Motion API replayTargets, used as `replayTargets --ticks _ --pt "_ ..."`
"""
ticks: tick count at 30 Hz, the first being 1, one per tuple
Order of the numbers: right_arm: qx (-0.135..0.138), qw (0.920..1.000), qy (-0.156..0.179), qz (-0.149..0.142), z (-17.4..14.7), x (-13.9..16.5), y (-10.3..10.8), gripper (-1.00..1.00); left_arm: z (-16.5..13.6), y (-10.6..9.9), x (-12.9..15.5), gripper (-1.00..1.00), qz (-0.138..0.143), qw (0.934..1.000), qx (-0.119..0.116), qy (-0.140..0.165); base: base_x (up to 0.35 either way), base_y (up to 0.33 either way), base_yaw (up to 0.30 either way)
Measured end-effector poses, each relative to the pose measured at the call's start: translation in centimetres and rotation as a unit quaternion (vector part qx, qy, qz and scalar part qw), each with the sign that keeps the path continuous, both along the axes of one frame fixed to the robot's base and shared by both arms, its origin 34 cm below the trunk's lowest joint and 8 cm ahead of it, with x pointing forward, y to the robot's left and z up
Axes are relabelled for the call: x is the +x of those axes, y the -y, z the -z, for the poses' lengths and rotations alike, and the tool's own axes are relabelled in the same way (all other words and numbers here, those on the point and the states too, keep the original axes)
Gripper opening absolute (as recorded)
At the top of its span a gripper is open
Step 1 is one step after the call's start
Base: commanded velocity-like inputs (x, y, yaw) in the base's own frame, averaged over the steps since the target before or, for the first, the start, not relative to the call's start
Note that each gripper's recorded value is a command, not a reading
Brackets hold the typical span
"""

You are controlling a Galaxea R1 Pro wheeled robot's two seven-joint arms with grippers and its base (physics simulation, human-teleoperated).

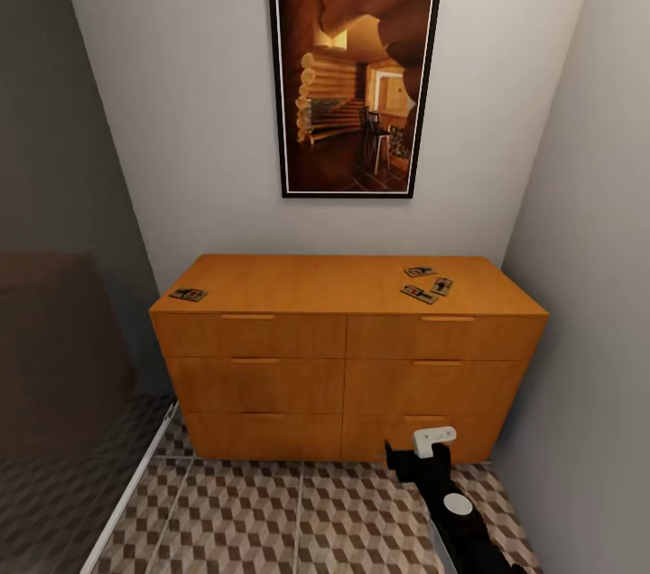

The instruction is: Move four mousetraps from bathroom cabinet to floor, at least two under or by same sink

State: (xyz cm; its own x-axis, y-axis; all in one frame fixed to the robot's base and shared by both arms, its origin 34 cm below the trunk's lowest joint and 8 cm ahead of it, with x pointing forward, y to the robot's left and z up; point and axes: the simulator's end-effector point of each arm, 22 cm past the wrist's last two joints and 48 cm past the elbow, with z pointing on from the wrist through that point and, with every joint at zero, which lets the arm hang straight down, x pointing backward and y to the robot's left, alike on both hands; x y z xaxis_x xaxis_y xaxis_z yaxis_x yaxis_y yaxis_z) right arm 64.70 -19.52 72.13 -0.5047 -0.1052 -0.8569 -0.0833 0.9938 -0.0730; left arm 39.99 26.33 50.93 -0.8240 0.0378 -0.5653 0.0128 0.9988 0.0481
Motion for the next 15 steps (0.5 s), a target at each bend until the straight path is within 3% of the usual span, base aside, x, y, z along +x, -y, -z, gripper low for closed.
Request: replayTargets --ticks 5,8,15 --pt "-0.032 0.9981 0.051 0.013 -5.9 2.1 1.3 1.0 2.1 -0.1 -4.6 1.0 0.0 1.0 0.0 -0.003 0.0 0.0 0.0" --pt "-0.051 0.9964 0.062 0.025 -9.3 2.6 2.4 1.0 2.7 -0.3 -6.4 1.0 0.001 0.9999 0.001 -0.011 0.0 0.0 0.0" --pt "-0.064 0.9933 0.082 0.05 -14.8 2.8 3.8 1.0 3.6 -0.9 -9.0 1.0 0.002 0.9995 0.005 -0.032 0.0 0.0 0.0"
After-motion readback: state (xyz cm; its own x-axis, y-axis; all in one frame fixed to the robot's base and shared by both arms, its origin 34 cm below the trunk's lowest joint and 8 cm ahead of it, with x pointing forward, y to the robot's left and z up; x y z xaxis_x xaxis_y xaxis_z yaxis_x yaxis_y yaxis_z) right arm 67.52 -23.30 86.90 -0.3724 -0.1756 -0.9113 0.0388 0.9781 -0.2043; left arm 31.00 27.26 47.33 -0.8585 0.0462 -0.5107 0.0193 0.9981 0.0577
